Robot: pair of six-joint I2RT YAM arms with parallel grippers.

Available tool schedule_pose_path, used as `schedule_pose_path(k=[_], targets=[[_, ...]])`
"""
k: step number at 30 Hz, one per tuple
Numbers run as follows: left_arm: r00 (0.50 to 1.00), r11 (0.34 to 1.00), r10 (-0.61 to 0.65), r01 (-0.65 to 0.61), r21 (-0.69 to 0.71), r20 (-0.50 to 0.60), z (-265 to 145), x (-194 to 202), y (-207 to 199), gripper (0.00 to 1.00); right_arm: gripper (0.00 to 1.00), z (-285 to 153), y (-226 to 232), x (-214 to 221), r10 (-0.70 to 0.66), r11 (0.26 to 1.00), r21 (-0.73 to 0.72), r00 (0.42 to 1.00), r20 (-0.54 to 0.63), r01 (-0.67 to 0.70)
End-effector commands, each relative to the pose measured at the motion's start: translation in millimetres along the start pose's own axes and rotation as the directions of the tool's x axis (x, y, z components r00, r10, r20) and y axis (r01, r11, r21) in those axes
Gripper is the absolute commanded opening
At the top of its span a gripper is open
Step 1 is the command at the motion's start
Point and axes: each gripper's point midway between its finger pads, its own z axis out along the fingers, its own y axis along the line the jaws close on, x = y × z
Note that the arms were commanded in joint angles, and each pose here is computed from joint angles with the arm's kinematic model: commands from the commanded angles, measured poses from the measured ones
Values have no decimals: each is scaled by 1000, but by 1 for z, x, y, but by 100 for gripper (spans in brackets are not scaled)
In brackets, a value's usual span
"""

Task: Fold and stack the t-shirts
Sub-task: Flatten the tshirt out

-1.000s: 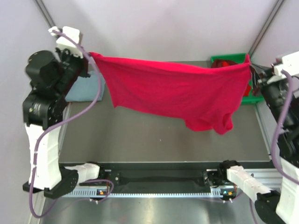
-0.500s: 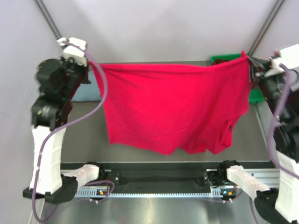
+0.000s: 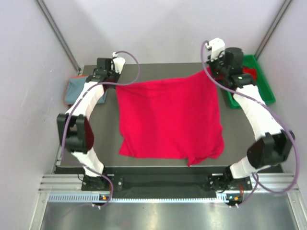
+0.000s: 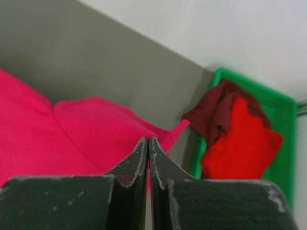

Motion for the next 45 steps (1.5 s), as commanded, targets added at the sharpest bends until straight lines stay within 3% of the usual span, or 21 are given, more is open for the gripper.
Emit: schedule_pose_path(k=[1, 8, 14, 30, 38, 42, 43, 45], targets=[[991, 997, 30, -20, -80, 126, 32, -45, 36, 0, 0, 42, -12, -16, -40, 999, 34, 997, 72, 37], [992, 989, 17, 1, -151, 122, 91, -69, 58, 0, 0, 144, -25, 24, -69, 993, 88, 997, -39, 73], [993, 981, 35, -13, -194, 113, 112, -70, 65, 0, 0, 174, -39, 25, -57, 987, 150, 998, -31, 61], [997, 969, 9, 10, -247, 74, 140, -46, 69, 0, 0, 219, -58, 58, -42, 977, 205, 997, -60, 53], [994, 970, -7, 33, -240, 108, 119, -56, 69, 0, 0, 204, -58, 36, -56, 979, 194, 998, -37, 62], [993, 971, -10, 39, -237, 120, 109, -59, 69, 0, 0, 199, -50, 47, -64, 982, 171, 996, -66, 75], [993, 970, -10, 38, -238, 118, 110, -58, 69, 0, 2, 200, -47, 52, -67, 983, 164, 995, -78, 79], [994, 970, -16, 41, -240, 104, 113, -53, 68, 0, 28, 197, -45, 58, -44, 983, 171, 994, -102, 61]])
